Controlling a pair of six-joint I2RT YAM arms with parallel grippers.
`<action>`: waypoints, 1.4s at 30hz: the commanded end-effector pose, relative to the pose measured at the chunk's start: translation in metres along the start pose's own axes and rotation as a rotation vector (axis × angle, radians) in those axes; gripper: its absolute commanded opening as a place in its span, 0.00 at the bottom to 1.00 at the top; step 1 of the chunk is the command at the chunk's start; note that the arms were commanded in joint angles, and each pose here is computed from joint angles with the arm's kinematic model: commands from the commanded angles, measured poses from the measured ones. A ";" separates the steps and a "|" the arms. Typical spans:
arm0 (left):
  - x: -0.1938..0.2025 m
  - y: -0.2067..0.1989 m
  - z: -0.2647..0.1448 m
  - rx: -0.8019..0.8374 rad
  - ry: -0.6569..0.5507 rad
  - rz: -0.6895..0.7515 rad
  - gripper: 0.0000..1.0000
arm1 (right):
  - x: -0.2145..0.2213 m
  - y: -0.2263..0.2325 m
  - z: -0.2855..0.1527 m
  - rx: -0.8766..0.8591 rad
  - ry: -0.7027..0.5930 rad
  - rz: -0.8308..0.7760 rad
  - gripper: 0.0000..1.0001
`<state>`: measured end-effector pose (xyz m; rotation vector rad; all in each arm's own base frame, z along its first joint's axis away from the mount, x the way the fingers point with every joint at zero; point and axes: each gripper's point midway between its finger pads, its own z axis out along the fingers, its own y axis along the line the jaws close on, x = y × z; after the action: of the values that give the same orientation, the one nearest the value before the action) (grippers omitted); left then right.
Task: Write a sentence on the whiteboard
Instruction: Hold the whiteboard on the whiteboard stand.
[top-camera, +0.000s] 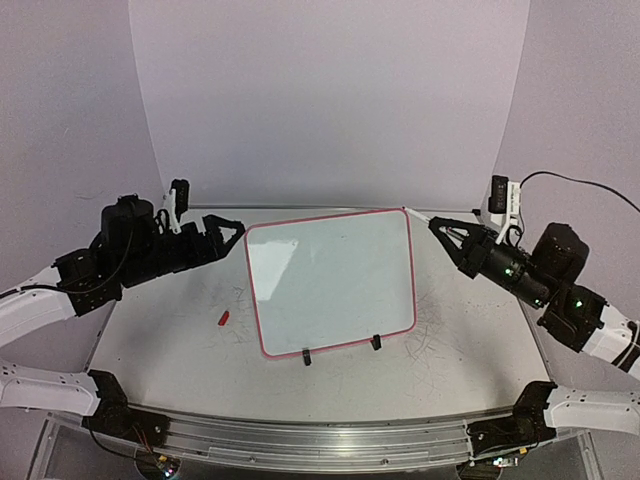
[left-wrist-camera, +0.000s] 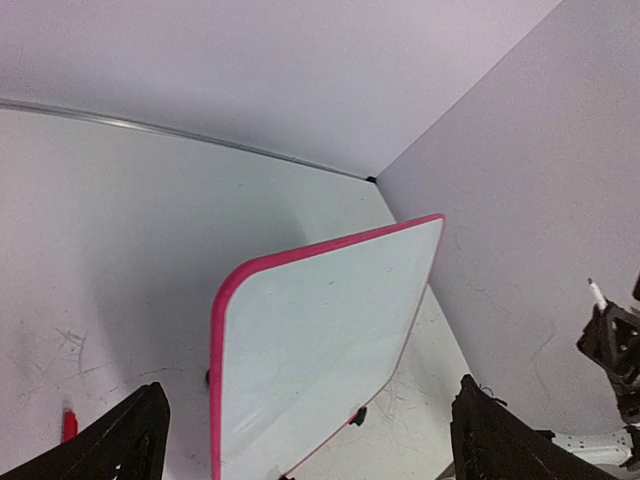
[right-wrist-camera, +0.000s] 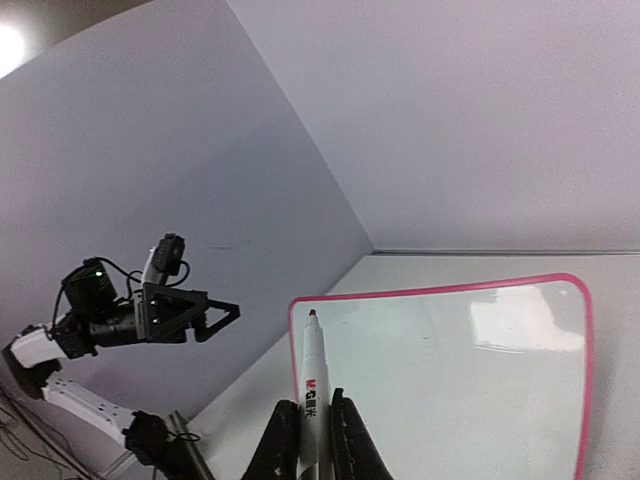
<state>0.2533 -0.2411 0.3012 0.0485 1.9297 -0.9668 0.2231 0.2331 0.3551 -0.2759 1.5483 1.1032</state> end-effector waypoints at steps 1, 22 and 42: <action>0.017 0.035 0.011 -0.129 0.030 -0.041 0.99 | -0.011 -0.032 -0.007 0.221 0.006 -0.138 0.00; 0.025 0.107 0.020 -0.076 0.043 -0.077 0.99 | 0.014 -0.038 0.020 0.345 0.206 -0.310 0.00; 0.047 0.090 0.049 0.139 0.129 0.000 0.89 | 0.090 0.041 0.102 0.135 0.356 -0.375 0.00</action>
<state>0.2999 -0.2158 0.1891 0.0968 2.0567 -1.0586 0.2322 0.3510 0.2724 -0.6970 1.8734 0.6179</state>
